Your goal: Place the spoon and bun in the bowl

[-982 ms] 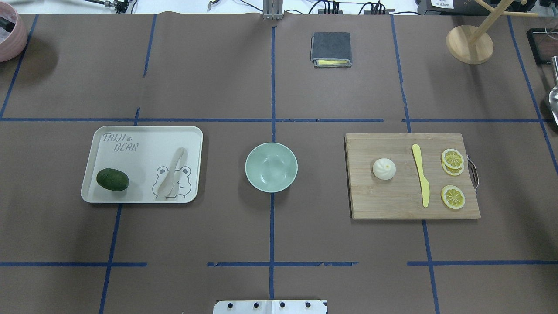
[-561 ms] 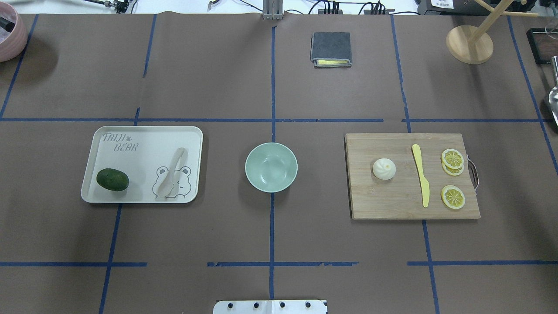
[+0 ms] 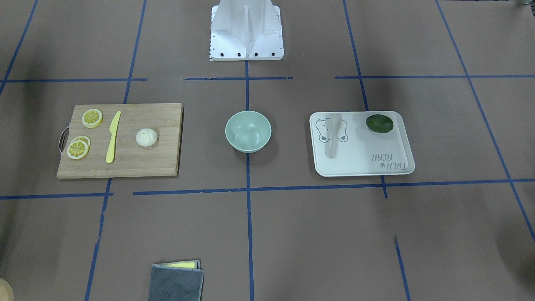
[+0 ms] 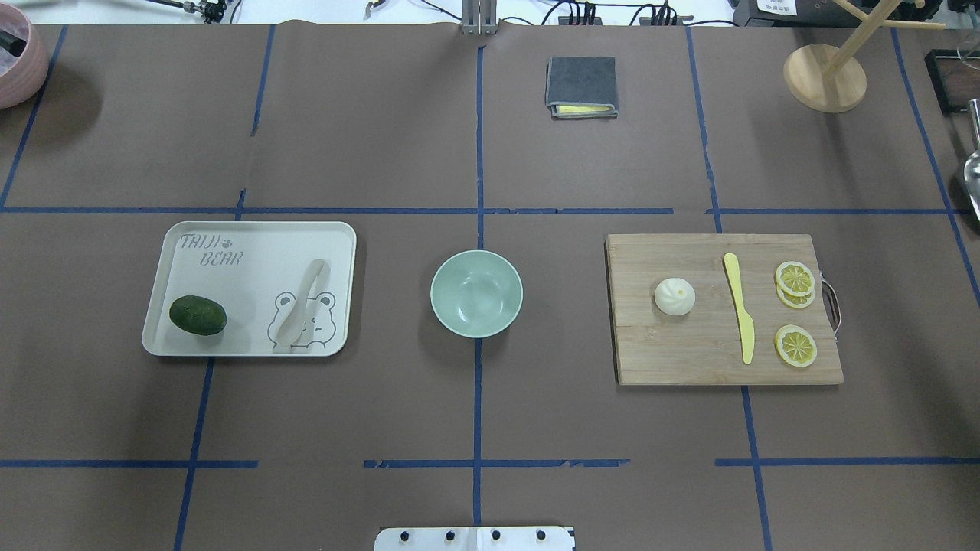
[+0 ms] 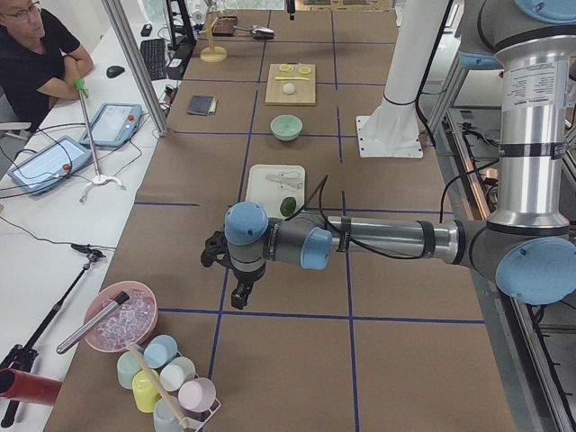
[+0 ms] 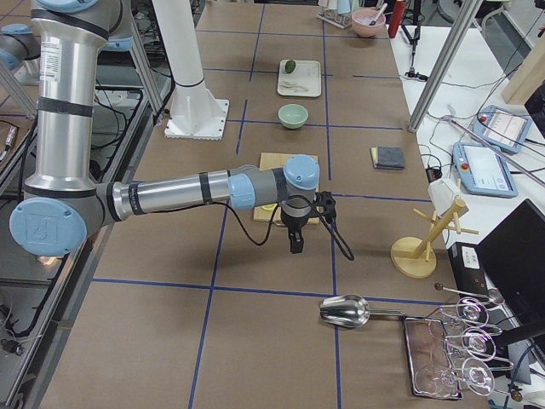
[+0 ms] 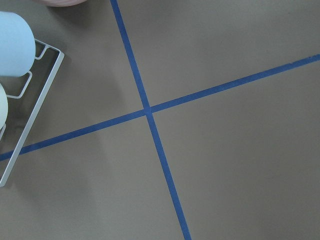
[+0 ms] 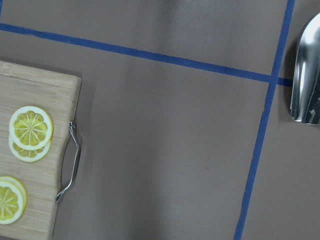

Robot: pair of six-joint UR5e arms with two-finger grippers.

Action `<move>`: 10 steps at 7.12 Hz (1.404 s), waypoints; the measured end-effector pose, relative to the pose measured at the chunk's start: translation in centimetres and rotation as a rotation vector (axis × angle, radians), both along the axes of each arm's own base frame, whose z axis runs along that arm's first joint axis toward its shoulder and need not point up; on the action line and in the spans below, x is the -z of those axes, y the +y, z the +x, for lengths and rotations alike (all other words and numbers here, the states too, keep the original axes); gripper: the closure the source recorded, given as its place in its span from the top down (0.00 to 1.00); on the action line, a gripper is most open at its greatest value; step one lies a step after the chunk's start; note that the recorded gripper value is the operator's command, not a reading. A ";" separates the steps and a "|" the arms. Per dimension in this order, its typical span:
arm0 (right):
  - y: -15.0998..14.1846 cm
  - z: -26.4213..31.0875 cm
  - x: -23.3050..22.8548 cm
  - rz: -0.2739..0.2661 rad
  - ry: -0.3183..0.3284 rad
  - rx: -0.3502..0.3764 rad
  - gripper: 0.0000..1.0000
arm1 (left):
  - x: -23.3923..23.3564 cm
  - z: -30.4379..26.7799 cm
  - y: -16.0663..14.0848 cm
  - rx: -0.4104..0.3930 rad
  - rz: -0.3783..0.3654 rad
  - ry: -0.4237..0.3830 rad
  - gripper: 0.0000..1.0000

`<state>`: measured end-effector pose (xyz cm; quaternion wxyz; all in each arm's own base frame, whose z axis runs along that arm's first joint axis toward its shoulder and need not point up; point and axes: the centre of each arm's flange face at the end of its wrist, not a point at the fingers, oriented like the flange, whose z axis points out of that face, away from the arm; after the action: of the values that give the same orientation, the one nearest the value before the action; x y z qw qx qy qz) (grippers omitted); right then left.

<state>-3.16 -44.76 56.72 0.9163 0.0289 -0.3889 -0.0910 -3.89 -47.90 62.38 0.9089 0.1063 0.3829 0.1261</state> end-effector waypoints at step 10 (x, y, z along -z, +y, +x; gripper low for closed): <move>1.4 -12.0 6.7 -0.017 -0.182 -0.081 1.00 | 18.9 32.4 -1.9 0.033 0.066 0.277 1.00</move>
<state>-15.20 -43.37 50.00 0.8802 0.0451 -0.4701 -0.0477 28.55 -49.81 43.48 0.8453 0.1590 0.4986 0.1079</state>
